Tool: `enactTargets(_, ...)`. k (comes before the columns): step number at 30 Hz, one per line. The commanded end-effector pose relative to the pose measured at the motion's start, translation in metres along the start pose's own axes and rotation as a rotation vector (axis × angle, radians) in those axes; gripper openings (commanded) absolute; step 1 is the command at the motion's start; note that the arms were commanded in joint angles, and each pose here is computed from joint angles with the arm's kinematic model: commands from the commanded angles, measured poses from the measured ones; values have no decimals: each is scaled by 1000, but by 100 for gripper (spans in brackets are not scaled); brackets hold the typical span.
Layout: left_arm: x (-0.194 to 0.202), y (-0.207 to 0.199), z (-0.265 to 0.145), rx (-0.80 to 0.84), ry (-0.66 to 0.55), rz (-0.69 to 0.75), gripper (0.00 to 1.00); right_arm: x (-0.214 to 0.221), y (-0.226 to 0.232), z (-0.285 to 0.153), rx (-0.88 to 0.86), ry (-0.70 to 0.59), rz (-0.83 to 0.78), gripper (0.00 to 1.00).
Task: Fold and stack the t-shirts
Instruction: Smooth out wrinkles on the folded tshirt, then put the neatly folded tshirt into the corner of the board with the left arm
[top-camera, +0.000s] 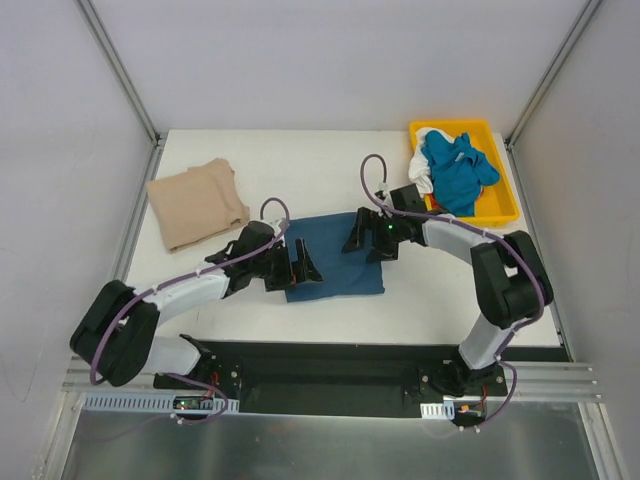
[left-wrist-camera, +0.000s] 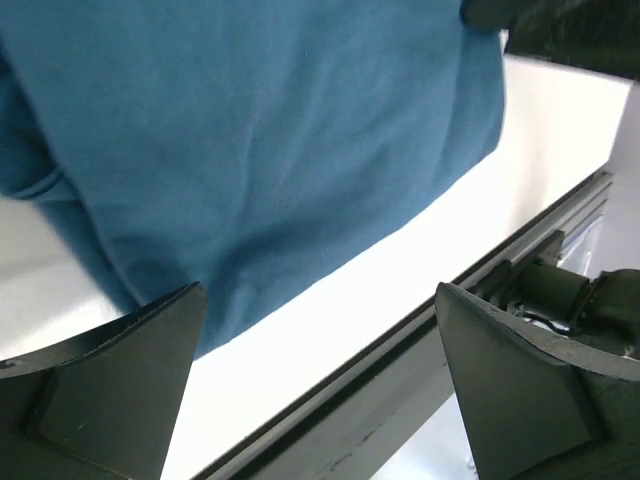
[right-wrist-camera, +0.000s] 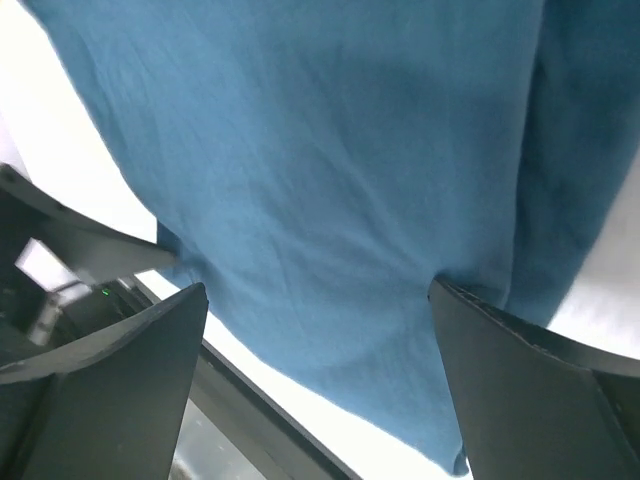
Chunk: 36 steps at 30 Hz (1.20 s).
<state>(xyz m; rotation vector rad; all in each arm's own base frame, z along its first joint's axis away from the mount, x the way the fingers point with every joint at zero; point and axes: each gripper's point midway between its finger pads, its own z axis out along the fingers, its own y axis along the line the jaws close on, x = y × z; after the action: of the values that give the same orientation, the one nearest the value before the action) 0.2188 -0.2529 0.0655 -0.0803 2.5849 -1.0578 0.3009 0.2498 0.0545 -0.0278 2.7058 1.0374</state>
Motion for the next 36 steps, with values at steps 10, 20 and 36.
enactTargets(10, -52, 28, -46, -288, -244, 0, 99, -11, 31, -160, 265, -506, -325, 96)
enactTargets(20, -59, 71, 11, -445, -88, -104, 80, 2, -3, -201, 441, -615, -330, 96)
enactTargets(36, -109, 75, 32, -603, -102, 44, 0, 2, -15, -202, 494, -616, -360, 96)
